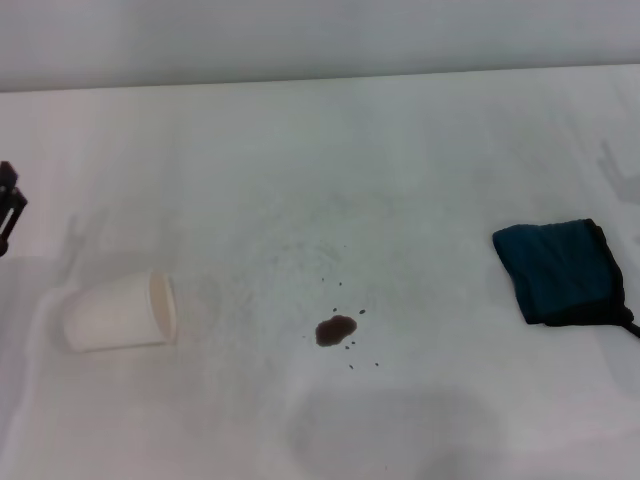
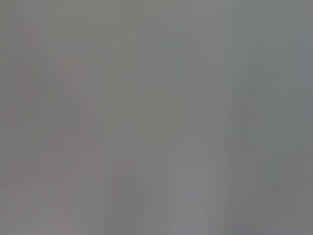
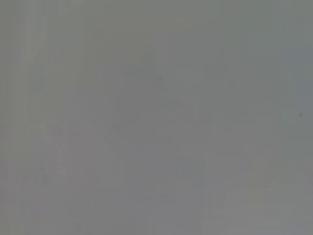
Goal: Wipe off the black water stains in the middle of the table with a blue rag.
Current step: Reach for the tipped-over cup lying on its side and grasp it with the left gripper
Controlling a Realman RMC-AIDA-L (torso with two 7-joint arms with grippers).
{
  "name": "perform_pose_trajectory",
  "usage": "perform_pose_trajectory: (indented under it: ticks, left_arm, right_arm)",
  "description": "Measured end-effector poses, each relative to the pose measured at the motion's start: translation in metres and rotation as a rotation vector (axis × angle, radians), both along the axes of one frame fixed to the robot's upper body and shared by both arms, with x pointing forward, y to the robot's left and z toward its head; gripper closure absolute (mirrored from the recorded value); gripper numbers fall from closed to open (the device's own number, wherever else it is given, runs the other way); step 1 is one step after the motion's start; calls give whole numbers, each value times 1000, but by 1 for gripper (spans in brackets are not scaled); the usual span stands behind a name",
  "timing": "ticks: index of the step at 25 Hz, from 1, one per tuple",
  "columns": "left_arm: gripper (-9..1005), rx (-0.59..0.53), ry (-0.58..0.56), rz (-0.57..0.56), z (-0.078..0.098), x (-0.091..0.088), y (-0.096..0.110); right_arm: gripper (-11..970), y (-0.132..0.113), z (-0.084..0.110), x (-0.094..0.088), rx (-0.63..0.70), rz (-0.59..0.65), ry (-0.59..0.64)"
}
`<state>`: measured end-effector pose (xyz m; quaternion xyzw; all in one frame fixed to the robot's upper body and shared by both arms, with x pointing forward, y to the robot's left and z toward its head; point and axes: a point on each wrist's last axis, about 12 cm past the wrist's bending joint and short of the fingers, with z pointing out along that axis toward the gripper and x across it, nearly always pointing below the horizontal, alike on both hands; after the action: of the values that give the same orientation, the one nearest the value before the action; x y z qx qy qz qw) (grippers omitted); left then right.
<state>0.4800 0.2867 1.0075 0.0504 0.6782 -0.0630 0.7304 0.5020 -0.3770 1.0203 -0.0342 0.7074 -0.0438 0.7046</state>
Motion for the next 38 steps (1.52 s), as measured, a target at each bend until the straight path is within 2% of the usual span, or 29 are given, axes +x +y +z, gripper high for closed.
perform_pose_trajectory:
  ticks: [8,10,14,18,24,29,33,38]
  left_arm:
    - [109,8,65,-174,-2,-1,14]
    - [108,-3,81,-209,0,-4,26]
    - [108,-28,138,-305,13,-2,55]
    - [108,12,231,-429,36,12,72]
    - [109,185,427,-606,81,44,81]
    - [109,399,550,-696,115,66,78]
    - [108,553,618,-731,135,80,74]
    - [110,672,624,-788,148,93,64]
  right_arm:
    - [148,-4,-4,-9,2,-14,15]
    - [148,-5,-5,-11,3,-16,15]
    - [148,-3,-6,-11,11,-15,19]
    - [148,1,-5,-7,29,-18,13]
    - [149,8,-5,1,67,-17,15]
    - [149,14,-4,7,81,-9,16]
    - [149,15,-4,9,83,-5,16]
    - [149,17,-5,7,109,-5,19]
